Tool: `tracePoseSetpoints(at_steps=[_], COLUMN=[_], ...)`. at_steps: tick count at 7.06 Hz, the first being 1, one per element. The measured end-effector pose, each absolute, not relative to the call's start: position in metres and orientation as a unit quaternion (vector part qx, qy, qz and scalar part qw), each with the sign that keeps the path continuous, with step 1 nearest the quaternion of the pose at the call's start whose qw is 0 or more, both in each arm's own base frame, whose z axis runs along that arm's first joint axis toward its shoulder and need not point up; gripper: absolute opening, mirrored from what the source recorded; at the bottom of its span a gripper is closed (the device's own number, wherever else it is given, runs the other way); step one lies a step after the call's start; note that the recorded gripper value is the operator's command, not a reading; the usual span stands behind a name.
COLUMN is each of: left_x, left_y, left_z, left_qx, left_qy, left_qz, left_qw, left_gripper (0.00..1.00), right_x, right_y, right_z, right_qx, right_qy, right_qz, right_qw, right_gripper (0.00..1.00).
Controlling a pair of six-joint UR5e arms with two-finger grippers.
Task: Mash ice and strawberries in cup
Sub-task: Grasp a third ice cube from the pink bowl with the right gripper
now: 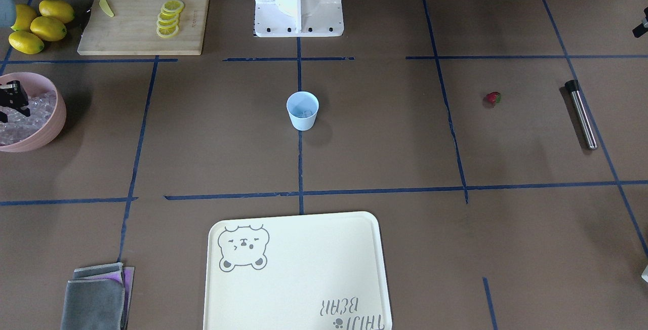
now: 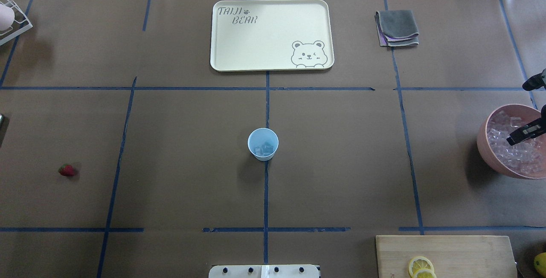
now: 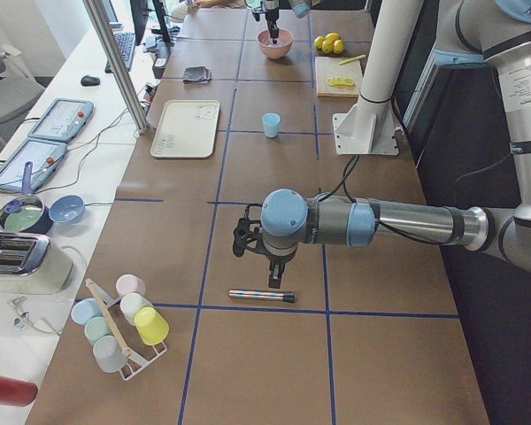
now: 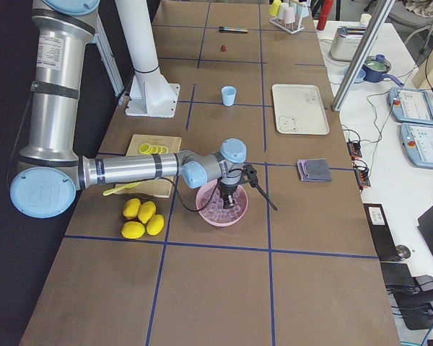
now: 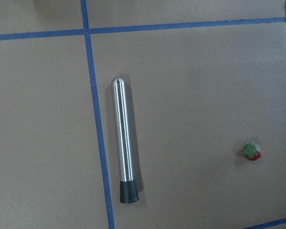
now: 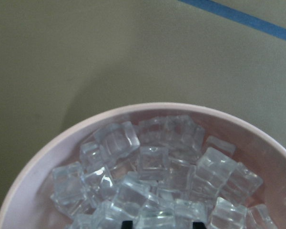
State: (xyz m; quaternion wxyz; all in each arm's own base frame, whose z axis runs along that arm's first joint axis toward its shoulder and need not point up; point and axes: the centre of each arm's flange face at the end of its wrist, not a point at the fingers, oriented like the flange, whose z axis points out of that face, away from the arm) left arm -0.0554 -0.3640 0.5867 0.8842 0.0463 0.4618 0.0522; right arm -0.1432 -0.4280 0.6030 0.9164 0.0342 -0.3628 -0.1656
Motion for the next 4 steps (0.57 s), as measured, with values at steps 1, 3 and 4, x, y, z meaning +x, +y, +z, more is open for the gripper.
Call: tracePoseSetpoints(at_steps=[1, 3, 4], left_x=[-0.056, -0.056, -0.056], left_y=[-0.364, -0.364, -0.364], left_z=[0.587, 0.587, 0.586], left_qx=[0.046, 0.047, 0.047], left_qy=[0.462, 0.462, 0.462], left_qz=[0.052, 0.052, 0.052], left_qw=[0.884, 0.884, 0.884], left_gripper=[1.0, 1.0, 1.0], right_x=[-0.144, -0.139, -0.131], right_y=[-0.43, -0.429, -0.428], right_z=[0.601, 0.592, 0.57], right_qx=[0.037, 0.045, 0.058], right_qy=[-0.363, -0.368, -0.38], right_qz=[-0.168, -0.166, -0.159], right_qw=[0.916, 0.914, 0.909], right_gripper=[0.0, 0.0, 0.0])
